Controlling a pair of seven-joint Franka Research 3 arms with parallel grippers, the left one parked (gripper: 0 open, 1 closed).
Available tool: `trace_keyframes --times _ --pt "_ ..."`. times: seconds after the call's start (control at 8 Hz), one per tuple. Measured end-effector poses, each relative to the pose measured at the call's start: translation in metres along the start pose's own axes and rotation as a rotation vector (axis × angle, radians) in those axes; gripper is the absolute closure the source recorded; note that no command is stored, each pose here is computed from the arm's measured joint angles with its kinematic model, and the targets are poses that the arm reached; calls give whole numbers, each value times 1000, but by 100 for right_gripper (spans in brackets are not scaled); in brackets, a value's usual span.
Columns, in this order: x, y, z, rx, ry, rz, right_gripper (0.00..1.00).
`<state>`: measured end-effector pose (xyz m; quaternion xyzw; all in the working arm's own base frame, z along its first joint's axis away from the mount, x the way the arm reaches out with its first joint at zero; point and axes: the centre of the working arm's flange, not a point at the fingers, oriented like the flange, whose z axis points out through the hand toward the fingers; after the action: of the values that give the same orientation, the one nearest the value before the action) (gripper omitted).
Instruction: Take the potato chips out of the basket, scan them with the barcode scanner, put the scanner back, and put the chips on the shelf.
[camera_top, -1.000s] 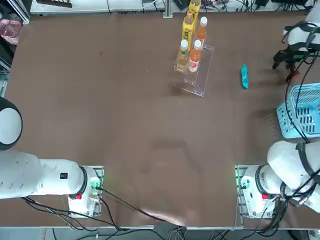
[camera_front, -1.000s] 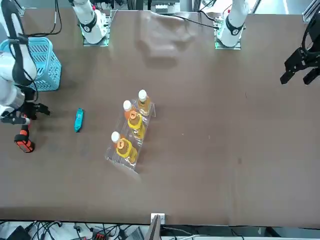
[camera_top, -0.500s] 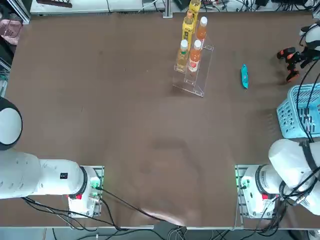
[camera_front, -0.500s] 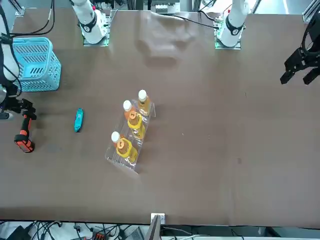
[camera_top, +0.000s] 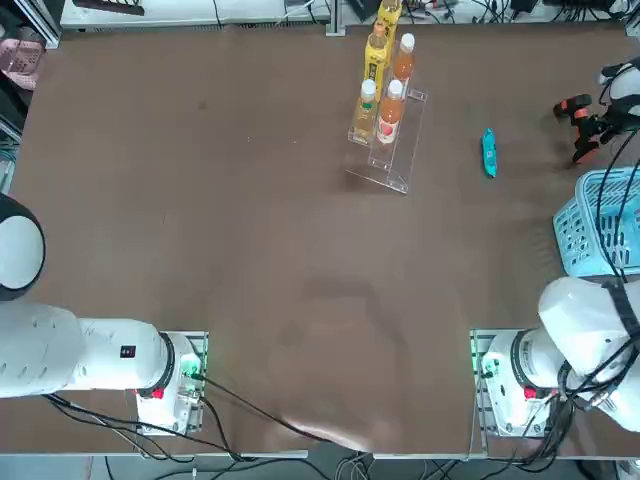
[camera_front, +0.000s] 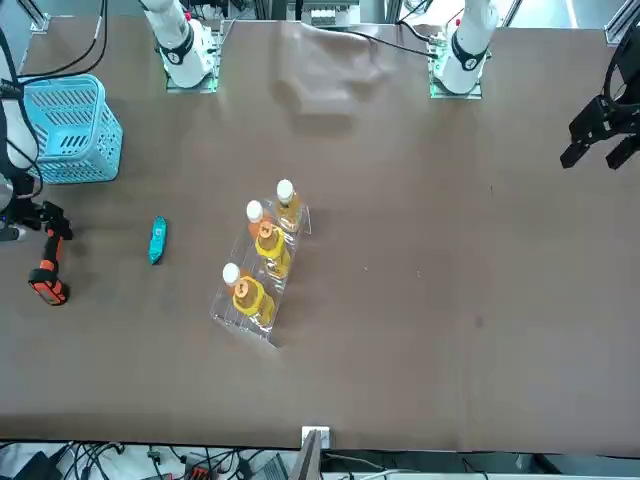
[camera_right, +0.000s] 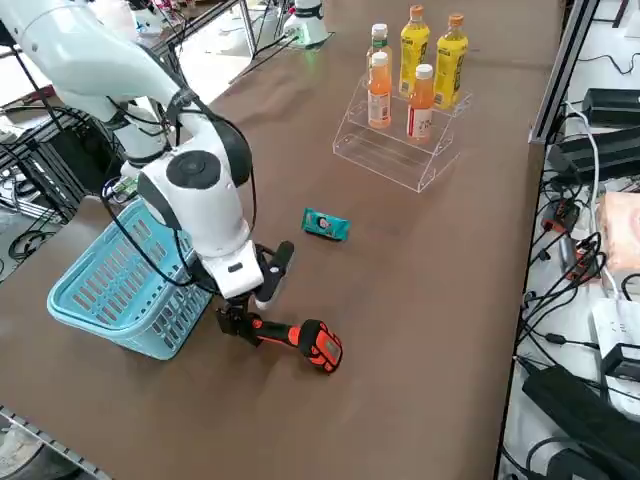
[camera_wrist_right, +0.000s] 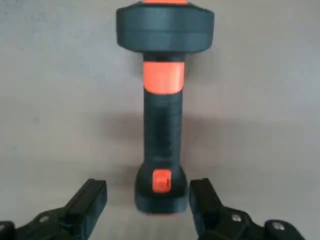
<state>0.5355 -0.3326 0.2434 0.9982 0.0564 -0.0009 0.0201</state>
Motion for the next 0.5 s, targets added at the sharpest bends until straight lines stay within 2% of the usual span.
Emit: trace_keyframes --times 0.5 --pt "6 21 14 11 23 -17 0"
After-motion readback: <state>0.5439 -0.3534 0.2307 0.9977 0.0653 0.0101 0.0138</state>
